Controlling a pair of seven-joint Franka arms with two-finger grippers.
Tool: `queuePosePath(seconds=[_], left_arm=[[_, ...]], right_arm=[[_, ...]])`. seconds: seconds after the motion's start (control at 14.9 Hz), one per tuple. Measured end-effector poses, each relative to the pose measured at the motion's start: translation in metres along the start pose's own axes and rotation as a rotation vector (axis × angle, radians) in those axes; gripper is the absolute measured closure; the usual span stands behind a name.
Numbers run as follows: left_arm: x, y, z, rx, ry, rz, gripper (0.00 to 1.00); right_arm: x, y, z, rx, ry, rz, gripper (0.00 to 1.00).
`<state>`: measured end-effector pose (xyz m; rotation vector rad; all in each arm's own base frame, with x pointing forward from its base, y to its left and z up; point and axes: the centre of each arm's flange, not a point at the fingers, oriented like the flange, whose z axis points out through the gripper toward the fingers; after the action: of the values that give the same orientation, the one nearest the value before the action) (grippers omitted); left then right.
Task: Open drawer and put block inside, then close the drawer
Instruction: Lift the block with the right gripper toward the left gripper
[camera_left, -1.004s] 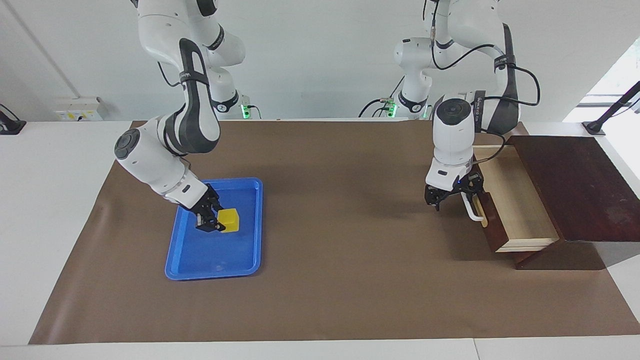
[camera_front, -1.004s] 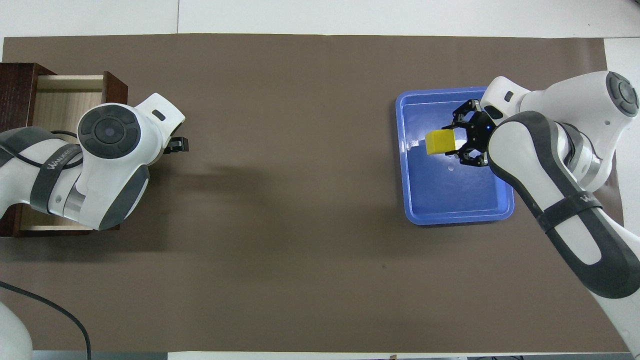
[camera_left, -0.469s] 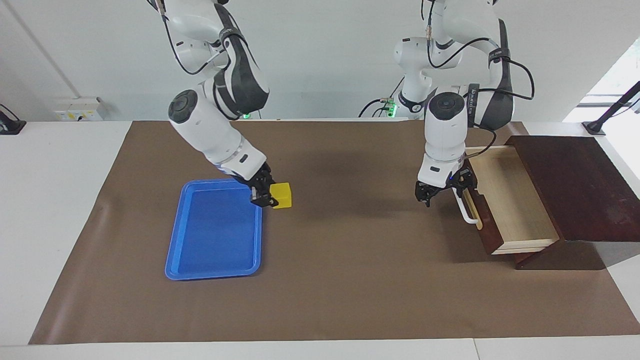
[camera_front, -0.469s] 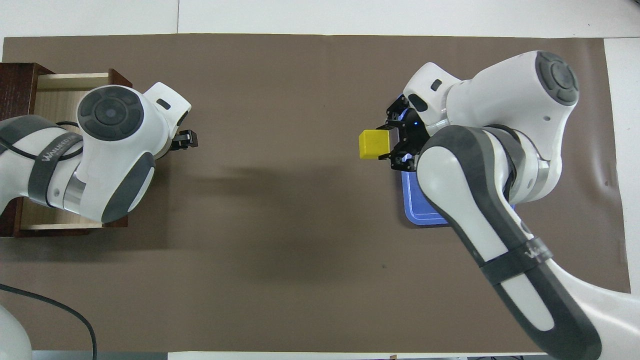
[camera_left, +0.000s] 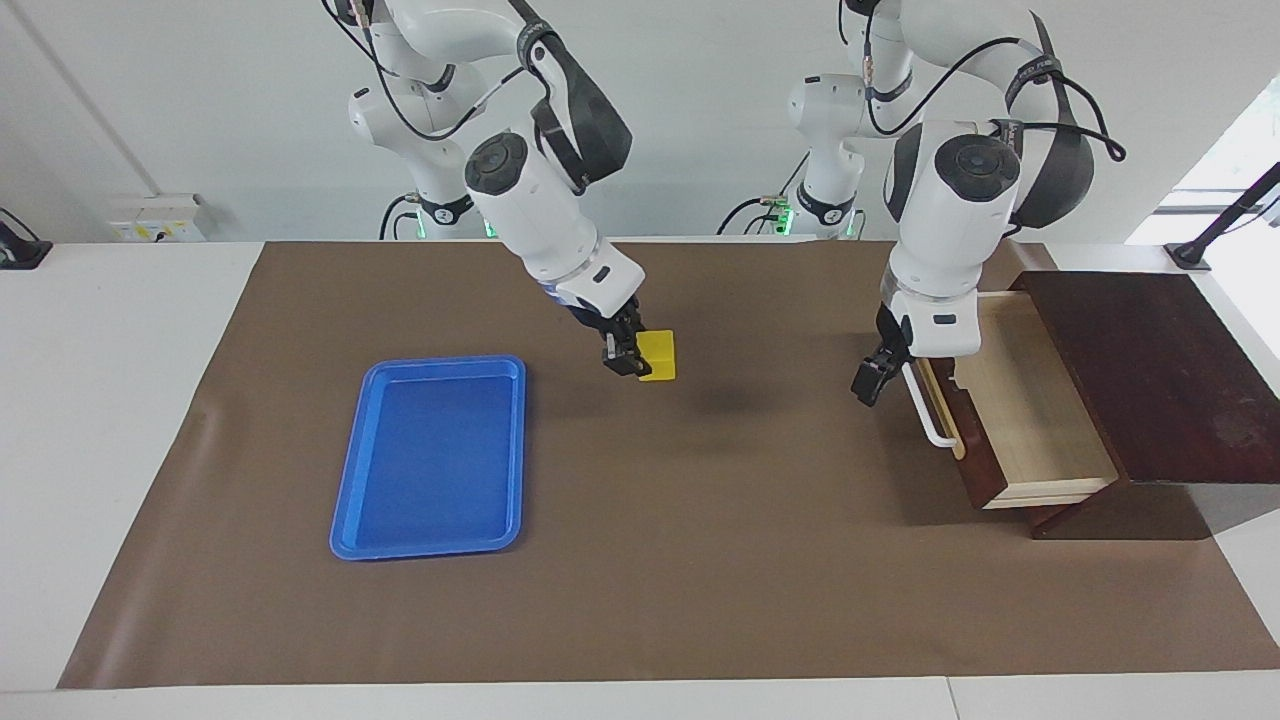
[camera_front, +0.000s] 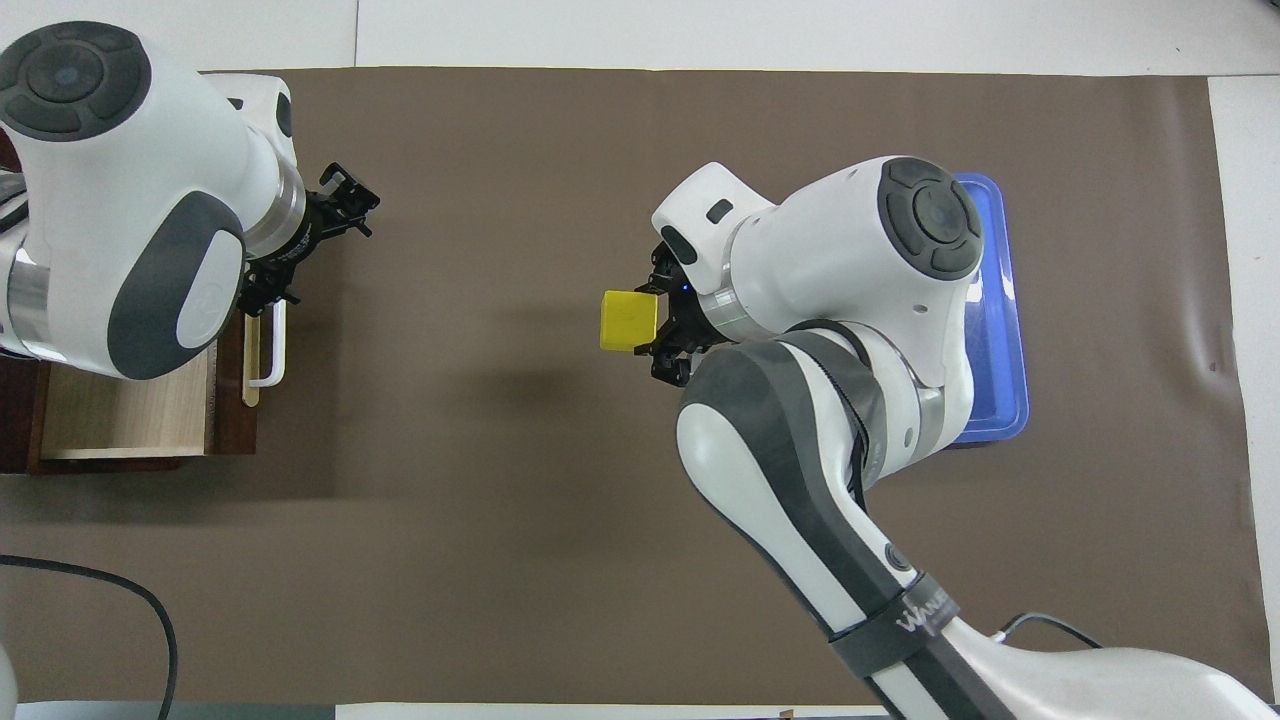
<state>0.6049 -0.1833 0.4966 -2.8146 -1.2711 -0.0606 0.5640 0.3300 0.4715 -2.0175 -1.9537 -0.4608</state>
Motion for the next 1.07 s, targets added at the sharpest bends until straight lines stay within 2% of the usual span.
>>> queuePosePath(seconds=[0.2, 0.4, 0.67, 0.8, 1.07], left_arm=[[-0.02, 0.013, 0.005, -0.009, -0.058, -0.242, 0.0], [-0.059, 0.03, -0.002, -0.014, -0.075, -0.433, 0.0], [-0.113, 0.045, -0.007, -0.016, -0.076, -0.455, 0.0], [-0.114, 0.042, -0.016, -0.025, -0.073, -0.456, 0.0], [-0.135, 0.025, -0.022, -0.013, -0.064, -0.463, 0.0]], right_arm=[[0.026, -0.012, 0.006, -0.019, 0.016, 0.008, 0.45], [0.052, -0.028, 0.014, -0.03, 0.032, 0.005, 0.45], [0.064, -0.038, 0.026, -0.025, 0.017, -0.021, 0.45], [0.064, -0.038, 0.029, -0.031, -0.012, -0.044, 0.45], [0.063, -0.038, 0.029, -0.032, -0.015, -0.044, 0.45]])
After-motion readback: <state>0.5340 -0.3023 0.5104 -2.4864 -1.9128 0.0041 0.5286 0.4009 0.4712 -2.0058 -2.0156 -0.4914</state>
